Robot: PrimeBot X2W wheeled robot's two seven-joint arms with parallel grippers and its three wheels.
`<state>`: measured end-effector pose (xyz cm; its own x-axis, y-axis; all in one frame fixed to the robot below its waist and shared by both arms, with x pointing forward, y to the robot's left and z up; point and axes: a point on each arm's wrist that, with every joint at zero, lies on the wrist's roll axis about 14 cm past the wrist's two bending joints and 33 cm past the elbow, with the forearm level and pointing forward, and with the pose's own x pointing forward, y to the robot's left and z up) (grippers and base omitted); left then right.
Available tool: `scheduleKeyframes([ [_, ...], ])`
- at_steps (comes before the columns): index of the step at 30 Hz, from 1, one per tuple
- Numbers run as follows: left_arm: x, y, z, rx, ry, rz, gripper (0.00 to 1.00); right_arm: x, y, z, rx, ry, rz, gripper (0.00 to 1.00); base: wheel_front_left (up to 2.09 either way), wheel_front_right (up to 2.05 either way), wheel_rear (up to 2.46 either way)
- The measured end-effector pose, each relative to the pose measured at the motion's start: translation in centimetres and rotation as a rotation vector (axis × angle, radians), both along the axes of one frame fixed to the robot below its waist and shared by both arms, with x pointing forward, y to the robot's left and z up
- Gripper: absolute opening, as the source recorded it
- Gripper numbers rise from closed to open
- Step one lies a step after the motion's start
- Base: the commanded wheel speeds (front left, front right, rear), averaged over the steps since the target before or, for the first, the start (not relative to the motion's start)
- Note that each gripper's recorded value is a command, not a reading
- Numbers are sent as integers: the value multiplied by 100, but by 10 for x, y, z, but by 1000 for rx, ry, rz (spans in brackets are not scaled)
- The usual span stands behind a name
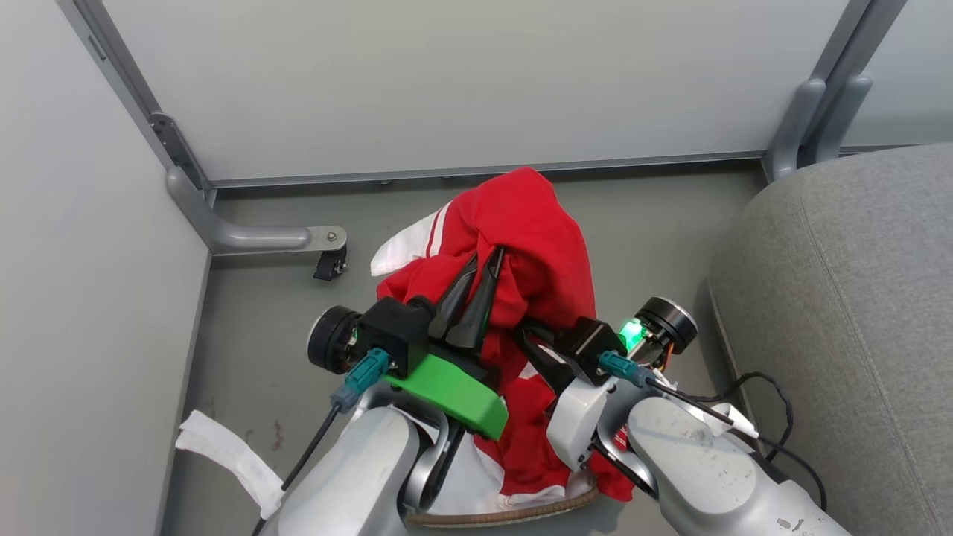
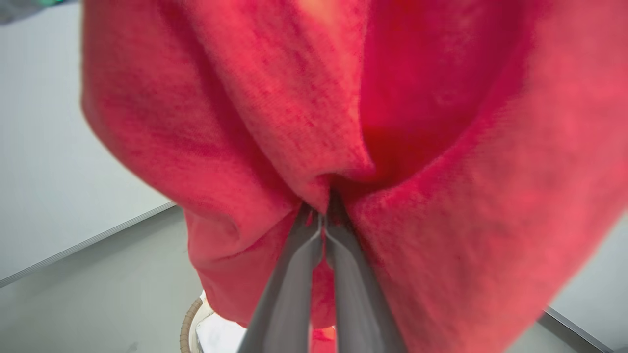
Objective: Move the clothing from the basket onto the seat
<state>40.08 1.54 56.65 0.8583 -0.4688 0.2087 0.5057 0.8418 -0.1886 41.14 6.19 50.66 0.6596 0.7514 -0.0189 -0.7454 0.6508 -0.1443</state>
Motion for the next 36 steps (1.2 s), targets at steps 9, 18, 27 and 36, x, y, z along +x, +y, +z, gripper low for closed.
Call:
scheduleKeyframes([
  [9,10,-9,-5,19,2,-9,100,1,-17,12,49,-17,-50,0,0,0,0],
  [18,20,-35,-23,46,31,-71,100,-3,-63,14,80,-18,-182,0,0,0,0],
  [27,20,-80,-36,31,64,-197,100,-16,-134,5,86,-1,-397,0,0,0,0],
  [36,-2,-138,-47,42,80,-371,100,-42,-204,8,104,-12,-622,0,0,0,0],
])
